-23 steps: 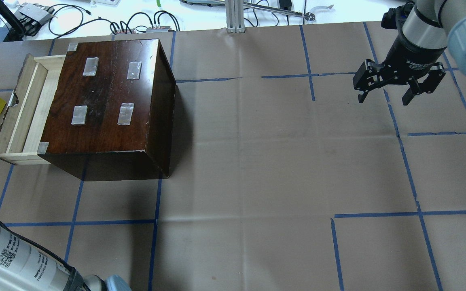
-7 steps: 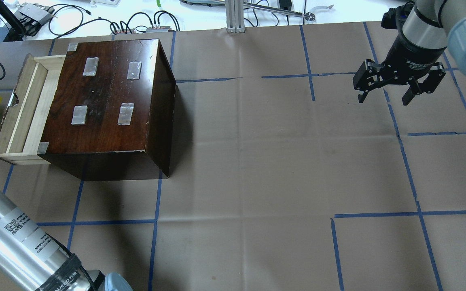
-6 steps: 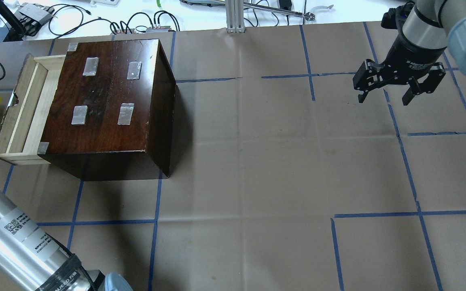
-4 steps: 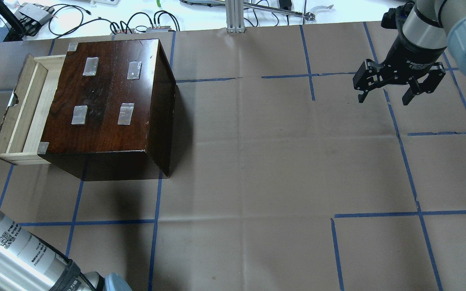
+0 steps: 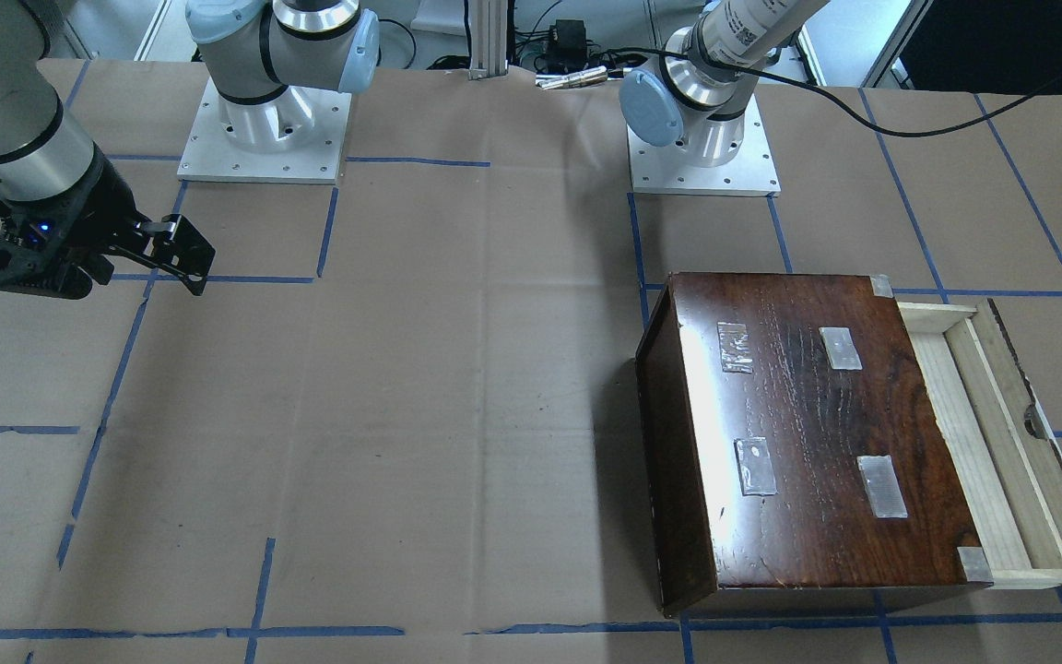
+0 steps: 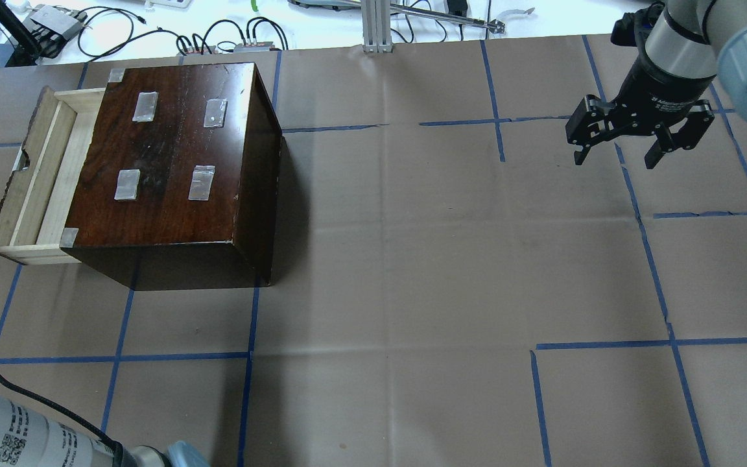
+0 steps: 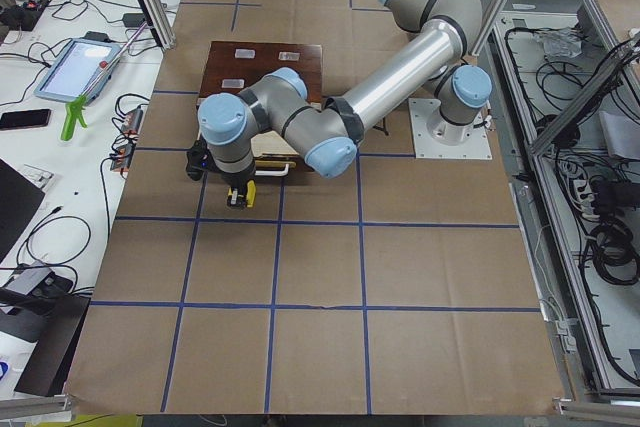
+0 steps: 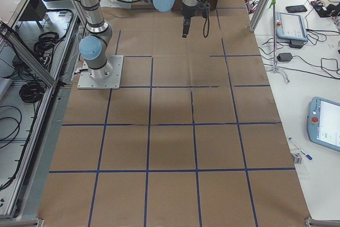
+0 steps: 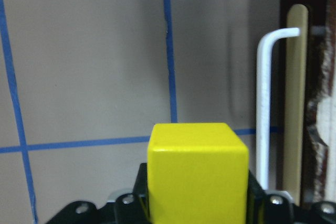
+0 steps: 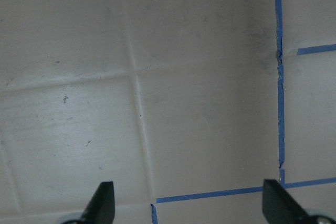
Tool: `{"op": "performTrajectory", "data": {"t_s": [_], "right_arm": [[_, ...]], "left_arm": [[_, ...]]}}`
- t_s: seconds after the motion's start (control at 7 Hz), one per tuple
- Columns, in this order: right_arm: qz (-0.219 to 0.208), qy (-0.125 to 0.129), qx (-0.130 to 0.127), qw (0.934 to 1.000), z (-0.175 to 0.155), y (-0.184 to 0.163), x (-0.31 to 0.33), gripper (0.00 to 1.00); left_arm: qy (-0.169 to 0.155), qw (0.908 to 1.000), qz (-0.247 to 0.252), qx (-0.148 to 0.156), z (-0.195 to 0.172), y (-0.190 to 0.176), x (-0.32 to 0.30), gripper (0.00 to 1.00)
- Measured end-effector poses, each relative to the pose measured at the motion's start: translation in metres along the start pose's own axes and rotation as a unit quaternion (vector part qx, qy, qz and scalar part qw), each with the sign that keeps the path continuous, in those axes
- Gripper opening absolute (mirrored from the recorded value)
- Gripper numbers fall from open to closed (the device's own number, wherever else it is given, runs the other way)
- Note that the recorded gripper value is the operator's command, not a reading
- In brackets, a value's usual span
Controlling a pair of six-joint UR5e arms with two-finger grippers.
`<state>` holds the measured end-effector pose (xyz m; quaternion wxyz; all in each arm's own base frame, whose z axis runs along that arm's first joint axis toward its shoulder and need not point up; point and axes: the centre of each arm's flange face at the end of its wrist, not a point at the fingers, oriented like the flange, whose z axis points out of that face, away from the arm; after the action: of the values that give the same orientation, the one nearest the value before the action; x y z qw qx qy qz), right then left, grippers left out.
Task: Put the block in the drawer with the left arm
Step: 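Lift the yellow cube and carry it over the open drawer, then lower the cube into the drawer and open the left gripper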
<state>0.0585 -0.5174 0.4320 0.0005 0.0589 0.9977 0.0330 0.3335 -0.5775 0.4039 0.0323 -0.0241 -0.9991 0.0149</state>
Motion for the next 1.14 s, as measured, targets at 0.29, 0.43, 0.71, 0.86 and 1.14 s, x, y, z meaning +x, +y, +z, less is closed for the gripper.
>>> {"op": "performTrajectory", "data": {"t_s": [0.29,0.43,0.71,0.86,1.14], "right_arm": [[0.0,0.0,0.0,1.0,0.0,0.0,0.0,1.0],[0.0,0.0,0.0,1.0,0.0,0.0,0.0,1.0],[0.0,0.0,0.0,1.0,0.0,0.0,0.0,1.0],[0.0,0.0,0.0,1.0,0.0,0.0,0.0,1.0],[0.0,0.0,0.0,1.0,0.0,0.0,0.0,1.0]], "left_arm": [[0.006,0.9997,-0.022,-0.006,-0.006,0.021,0.066,0.32],[0.008,0.9995,-0.029,-0.009,-0.007,0.023,0.101,0.32],[0.012,0.999,-0.038,-0.017,0.002,0.027,0.152,0.32],[0.011,0.9989,-0.042,-0.017,0.013,0.026,0.162,0.32],[0.003,0.9989,-0.047,-0.007,0.038,0.02,0.16,0.32]]}}
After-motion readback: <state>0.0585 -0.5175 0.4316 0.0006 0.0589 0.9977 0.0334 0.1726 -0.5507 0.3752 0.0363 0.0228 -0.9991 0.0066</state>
